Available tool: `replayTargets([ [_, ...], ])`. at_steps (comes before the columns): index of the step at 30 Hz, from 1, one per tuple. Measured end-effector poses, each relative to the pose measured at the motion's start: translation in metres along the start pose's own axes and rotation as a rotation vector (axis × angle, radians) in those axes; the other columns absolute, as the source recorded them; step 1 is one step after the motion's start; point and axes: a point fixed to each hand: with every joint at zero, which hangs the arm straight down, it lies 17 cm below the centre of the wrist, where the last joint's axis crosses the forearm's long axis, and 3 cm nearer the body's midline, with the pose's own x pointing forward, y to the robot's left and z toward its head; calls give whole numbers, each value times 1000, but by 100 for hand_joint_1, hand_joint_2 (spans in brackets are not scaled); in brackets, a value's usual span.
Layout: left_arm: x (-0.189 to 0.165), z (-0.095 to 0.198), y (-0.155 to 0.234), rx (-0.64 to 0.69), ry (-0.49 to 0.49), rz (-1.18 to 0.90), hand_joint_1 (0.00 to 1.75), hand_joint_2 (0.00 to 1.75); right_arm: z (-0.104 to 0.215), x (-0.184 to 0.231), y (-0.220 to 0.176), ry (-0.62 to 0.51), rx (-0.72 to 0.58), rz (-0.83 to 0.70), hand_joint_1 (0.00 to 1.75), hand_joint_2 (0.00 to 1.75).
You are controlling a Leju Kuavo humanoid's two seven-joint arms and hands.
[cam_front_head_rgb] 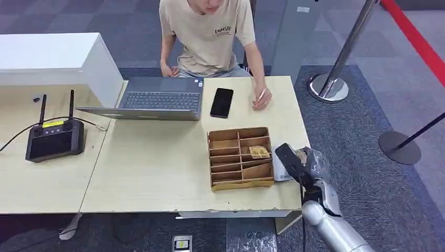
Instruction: Pass the card to the sensor for recognition and then transmit it.
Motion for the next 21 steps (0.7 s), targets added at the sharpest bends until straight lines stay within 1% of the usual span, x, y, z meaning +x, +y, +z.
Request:
replayTargets([
  [12,0,1,-6,-12,-11,-13,0,0,1,-10,6,6,34,64,175,175],
  [21,0,1,-5,-8,-12,-16,0,0,1,-15,10,16,49,68,175,175],
])
